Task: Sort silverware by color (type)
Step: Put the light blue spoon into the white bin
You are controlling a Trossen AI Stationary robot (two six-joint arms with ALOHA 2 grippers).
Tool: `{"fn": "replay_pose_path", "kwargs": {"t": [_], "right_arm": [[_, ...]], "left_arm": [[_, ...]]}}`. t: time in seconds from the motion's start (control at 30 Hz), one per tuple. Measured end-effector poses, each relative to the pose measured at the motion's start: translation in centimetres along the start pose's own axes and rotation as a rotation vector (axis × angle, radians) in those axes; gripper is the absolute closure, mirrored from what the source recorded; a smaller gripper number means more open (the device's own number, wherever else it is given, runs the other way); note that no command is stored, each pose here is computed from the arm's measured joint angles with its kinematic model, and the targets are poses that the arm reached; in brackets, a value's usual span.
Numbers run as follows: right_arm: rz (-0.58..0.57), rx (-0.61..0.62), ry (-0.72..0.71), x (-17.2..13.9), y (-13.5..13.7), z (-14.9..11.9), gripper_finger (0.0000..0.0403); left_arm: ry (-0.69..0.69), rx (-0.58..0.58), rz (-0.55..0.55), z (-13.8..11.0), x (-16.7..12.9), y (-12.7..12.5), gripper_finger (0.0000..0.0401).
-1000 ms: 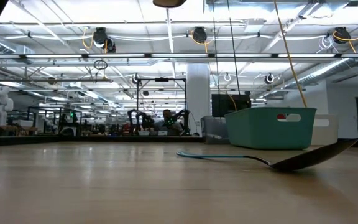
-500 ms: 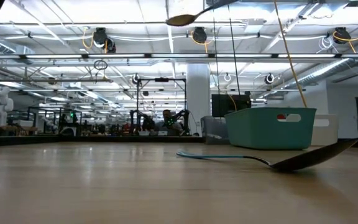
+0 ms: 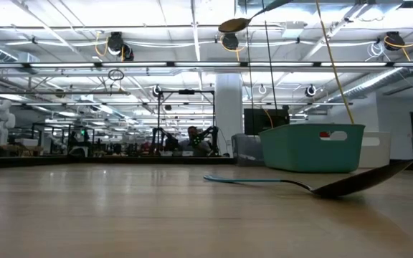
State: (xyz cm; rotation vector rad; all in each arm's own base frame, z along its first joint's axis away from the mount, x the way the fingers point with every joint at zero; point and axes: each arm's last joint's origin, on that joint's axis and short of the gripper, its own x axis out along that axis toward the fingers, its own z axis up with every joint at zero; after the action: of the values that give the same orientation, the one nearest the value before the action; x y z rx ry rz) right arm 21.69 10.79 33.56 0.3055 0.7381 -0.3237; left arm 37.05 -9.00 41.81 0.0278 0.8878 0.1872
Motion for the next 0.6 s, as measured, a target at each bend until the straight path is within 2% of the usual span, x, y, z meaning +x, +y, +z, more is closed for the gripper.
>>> {"fn": "replay_pose_path", "kwargs": {"t": [0.17,0.47,0.6], "right_arm": [[-0.054,0.041,0.012,-1.1,-0.9,1.3,0.0343],[-0.342,0.130,0.048,-4.4,-4.8,3.5,0.0344],[-0.441,0.151,0.093,-5.1,-6.8,4.0,0.0344]], "left_arm": [[-0.030,0.004,0.037,-0.1,-1.2,0.3,0.0172],[-0.035,0.054,0.073,0.1,-1.3,1.4,0.0171],[-0.031,0.017,0.091,0.3,-1.0,2.3,0.0171]]}}
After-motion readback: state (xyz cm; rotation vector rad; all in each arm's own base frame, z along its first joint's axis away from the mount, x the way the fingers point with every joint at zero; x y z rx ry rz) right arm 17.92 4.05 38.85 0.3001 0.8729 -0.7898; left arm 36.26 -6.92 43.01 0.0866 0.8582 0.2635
